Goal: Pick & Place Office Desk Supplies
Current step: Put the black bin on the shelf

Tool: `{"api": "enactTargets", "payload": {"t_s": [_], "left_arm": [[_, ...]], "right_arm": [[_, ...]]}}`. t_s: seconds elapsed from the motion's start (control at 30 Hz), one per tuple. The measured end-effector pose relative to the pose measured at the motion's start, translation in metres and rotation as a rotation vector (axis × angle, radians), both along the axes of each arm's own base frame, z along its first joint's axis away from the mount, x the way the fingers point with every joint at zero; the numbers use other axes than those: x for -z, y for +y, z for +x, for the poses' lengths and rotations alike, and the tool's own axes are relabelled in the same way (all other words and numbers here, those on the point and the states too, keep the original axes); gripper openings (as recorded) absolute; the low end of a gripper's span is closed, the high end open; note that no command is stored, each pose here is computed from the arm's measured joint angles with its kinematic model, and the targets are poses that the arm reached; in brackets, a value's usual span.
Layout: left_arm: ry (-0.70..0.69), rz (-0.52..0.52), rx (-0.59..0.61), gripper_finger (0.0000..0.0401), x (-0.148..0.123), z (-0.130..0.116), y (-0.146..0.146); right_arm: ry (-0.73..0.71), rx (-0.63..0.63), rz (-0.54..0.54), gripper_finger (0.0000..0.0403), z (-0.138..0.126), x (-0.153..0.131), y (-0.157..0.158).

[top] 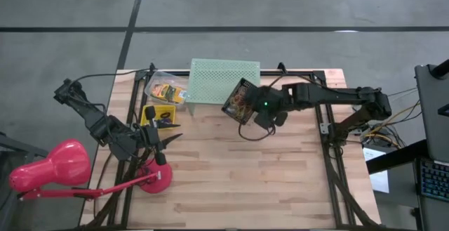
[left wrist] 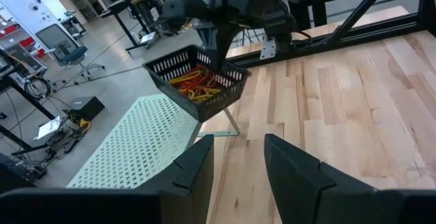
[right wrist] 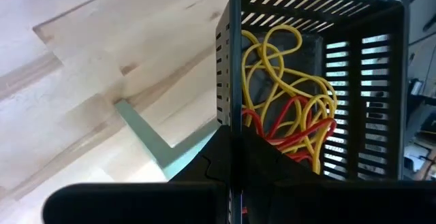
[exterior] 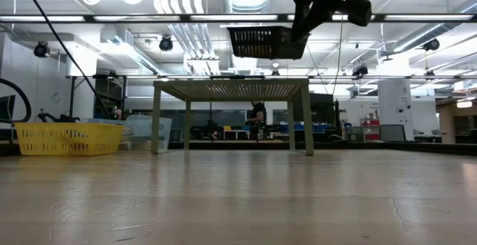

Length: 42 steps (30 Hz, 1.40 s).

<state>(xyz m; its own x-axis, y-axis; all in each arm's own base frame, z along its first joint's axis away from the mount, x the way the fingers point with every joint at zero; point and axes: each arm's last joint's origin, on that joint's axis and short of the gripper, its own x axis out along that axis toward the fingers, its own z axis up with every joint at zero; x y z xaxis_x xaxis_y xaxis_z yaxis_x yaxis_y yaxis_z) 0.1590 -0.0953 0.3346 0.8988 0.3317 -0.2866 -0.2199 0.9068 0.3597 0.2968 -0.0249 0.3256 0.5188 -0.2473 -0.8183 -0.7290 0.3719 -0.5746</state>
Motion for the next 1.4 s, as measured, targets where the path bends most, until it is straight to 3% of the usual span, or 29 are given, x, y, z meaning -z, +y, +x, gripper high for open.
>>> {"api": "enactTargets", "payload": {"t_s": [0.17,0.23,0.3,0.5,0.6,0.83,1.03,1.17,1.4], "left_arm": [[0.000,0.000,0.000,0.0133,0.000,0.000,0.000],[0.000,0.000,0.000,0.0133,0.000,0.000,0.000],[0.000,0.000,0.000,0.0133,0.000,0.000,0.000],[0.000,0.000,0.000,0.0133,0.000,0.000,0.000],[0.000,0.000,0.000,0.0133,0.000,0.000,0.000],[0.000,0.000,0.000,0.0133,0.000,0.000,0.000],[0.000,0.000,0.000,0.0133,0.000,0.000,0.000],[0.000,0.000,0.000,0.0133,0.000,0.000,0.000],[0.003,0.002,0.000,0.0133,0.000,0.000,0.000]], "right_arm": [[-0.027,0.005,0.045,0.0013,0.000,-0.007,-0.003],[-0.084,0.094,0.104,0.0013,0.003,-0.010,-0.003],[-0.193,0.275,0.202,0.0013,0.007,-0.014,-0.004],[-0.658,0.977,0.499,0.0013,0.015,-0.027,-0.012],[-0.785,1.172,0.606,0.0013,0.016,-0.027,-0.016],[-0.987,1.487,0.864,0.0013,0.018,-0.026,-0.025],[-1.077,1.605,0.990,0.0013,0.017,-0.034,-0.038],[-1.048,1.642,1.079,0.0013,0.017,-0.037,-0.052],[-0.946,1.690,1.082,0.0013,0.026,-0.021,-0.064]]}}
